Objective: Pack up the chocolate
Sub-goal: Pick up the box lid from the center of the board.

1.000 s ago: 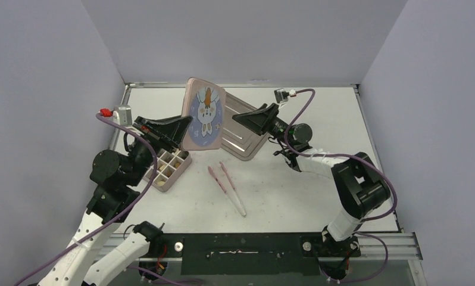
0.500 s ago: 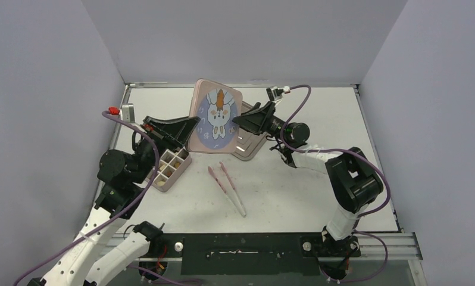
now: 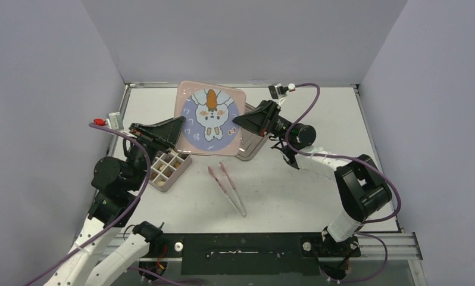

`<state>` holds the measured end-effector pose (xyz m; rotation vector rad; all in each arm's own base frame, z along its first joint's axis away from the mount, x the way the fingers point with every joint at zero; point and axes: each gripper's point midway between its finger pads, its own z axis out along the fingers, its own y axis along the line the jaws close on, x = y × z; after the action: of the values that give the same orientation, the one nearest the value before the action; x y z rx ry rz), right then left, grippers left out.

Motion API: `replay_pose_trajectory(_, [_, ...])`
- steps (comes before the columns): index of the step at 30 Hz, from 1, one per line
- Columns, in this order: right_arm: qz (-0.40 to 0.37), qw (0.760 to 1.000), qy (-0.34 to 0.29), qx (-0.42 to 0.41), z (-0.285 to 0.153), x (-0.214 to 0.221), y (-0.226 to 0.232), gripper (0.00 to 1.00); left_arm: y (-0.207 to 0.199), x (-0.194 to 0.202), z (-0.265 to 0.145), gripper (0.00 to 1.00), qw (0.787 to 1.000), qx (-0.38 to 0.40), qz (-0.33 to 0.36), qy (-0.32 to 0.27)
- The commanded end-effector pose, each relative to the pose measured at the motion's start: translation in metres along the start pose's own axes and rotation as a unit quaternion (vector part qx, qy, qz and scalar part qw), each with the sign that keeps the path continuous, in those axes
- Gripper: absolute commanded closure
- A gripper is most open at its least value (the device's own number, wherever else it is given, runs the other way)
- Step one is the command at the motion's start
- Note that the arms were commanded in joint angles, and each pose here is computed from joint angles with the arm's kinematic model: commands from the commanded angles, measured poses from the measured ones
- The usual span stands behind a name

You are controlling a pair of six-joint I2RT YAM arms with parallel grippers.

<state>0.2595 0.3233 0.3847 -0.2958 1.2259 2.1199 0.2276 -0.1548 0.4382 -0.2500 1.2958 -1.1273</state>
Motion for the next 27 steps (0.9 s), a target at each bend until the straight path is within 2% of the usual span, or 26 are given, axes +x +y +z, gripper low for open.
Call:
replay_pose_trajectory(1, [-0.08,0.989,-0.009,-0.123,0.003,0.0,0.067,1.0,0.026,-0.018,-0.004,0.66,0.995,-0.063,0.069,-0.041])
replay_pose_trajectory(3, [-0.077,0.989,-0.015,-0.122,0.005,-0.001,0.064,1.0,0.041,-0.019,-0.008,0.48,0.99,-0.1,0.09,-0.04])
replay_pose_trajectory(6, [-0.063,0.991,-0.032,-0.113,0.005,-0.005,0.054,0.98,0.061,-0.03,-0.018,0.34,0.976,-0.154,0.144,-0.049])
replay_pose_trajectory(8, [-0.047,0.993,-0.048,-0.1,0.004,-0.008,0.041,0.98,0.074,-0.045,-0.029,0.25,0.957,-0.198,0.204,-0.062])
replay_pose_trajectory(10, [-0.03,0.993,-0.067,-0.089,0.004,-0.011,0.029,0.97,0.084,-0.063,-0.04,0.2,0.935,-0.237,0.253,-0.079])
replay_pose_trajectory(15, [0.013,0.996,-0.085,-0.032,0.018,-0.002,-0.023,0.97,0.1,-0.098,-0.054,0.03,0.878,-0.336,0.325,-0.106])
replay_pose_trajectory(19, [0.039,0.995,-0.091,-0.004,0.038,0.015,-0.058,0.98,0.109,-0.104,-0.047,0.03,0.85,-0.375,0.36,-0.087])
replay_pose_trajectory(23, [0.074,0.989,-0.124,0.039,0.055,0.028,-0.1,0.99,0.112,-0.105,-0.035,0.03,0.843,-0.388,0.364,-0.086])
replay_pose_trajectory(27, [0.112,0.978,-0.14,0.107,0.078,0.06,-0.153,0.99,0.118,-0.105,-0.008,0.03,0.834,-0.404,0.372,-0.054])
